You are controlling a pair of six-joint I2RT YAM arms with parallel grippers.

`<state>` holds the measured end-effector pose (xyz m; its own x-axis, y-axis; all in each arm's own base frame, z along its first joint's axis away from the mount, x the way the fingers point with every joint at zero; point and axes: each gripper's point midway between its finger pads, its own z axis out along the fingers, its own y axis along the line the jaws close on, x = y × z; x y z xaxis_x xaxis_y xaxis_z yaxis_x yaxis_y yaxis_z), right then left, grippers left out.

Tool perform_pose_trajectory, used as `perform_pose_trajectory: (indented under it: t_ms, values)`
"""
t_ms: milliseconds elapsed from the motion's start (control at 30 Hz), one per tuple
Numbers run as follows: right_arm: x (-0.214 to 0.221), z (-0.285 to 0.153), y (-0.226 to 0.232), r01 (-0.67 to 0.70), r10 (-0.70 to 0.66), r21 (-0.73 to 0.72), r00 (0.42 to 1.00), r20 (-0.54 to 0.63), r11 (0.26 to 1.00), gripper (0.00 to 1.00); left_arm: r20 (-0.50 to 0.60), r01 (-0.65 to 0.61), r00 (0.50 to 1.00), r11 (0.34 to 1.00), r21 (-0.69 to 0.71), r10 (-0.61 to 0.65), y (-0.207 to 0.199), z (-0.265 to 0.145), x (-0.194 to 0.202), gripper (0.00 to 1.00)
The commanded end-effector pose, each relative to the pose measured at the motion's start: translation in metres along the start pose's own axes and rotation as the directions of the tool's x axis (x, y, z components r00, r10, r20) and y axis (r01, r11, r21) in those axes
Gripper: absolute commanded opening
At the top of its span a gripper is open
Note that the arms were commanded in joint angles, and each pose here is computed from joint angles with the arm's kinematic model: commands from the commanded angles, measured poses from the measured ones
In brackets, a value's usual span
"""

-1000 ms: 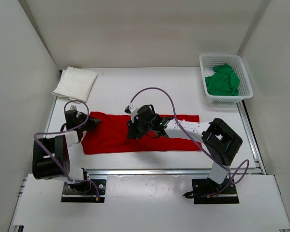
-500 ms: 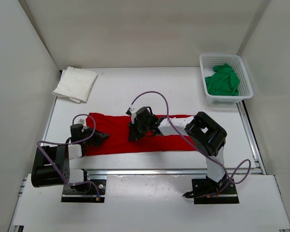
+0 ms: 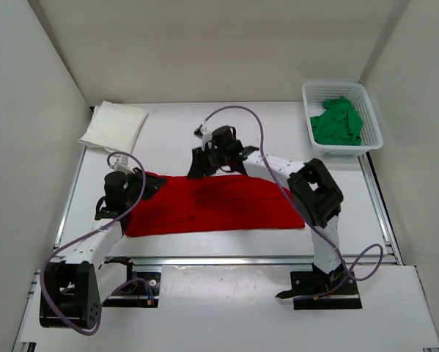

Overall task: Fold and stack the t-shirts
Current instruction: Fold the other side of the tshirt into a rectangle, then rotate the tshirt 90 degrees

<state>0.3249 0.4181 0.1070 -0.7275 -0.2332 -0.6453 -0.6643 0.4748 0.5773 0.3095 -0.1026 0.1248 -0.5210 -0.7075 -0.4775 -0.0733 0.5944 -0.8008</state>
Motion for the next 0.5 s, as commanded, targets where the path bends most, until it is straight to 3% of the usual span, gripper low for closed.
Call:
perform_pose_trajectory:
  t_ms: [0, 67, 233, 400, 433, 467]
  values:
    - [0.004, 0.022, -0.036, -0.035, 0.037, 0.024, 0.995, -0.093, 0.999, 0.32, -0.050, -0.044, 0.998, 0.998, -0.051, 0.041, 0.017, 0.002, 0.016, 0.16]
    - [-0.017, 0.037, -0.042, 0.007, -0.004, 0.025, 0.996, -0.090, 1.000, 0.33, -0.074, -0.034, 0.997, 0.999, -0.040, 0.031, 0.022, 0.000, 0.023, 0.16]
    - [0.000, 0.073, -0.060, -0.008, 0.011, 0.017, 0.977, -0.215, 1.000, 0.43, -0.075, -0.047, 0.996, 0.999, -0.011, 0.046, 0.014, -0.001, 0.016, 0.16]
    - [0.004, 0.097, -0.033, 0.055, -0.077, -0.084, 0.955, -0.287, 0.995, 0.48, -0.073, -0.064, 0.995, 0.998, 0.007, 0.064, 0.005, -0.001, 0.013, 0.16]
    - [0.026, 0.105, -0.031, 0.042, -0.075, -0.102, 0.936, -0.344, 0.994, 0.49, -0.064, -0.064, 0.996, 0.998, 0.016, 0.065, 0.001, 0.000, 0.009, 0.17]
    - [0.013, 0.109, -0.016, 0.082, -0.123, -0.139, 0.941, -0.315, 0.987, 0.47, -0.068, -0.059, 0.996, 0.998, 0.014, 0.060, 0.001, 0.001, 0.009, 0.17]
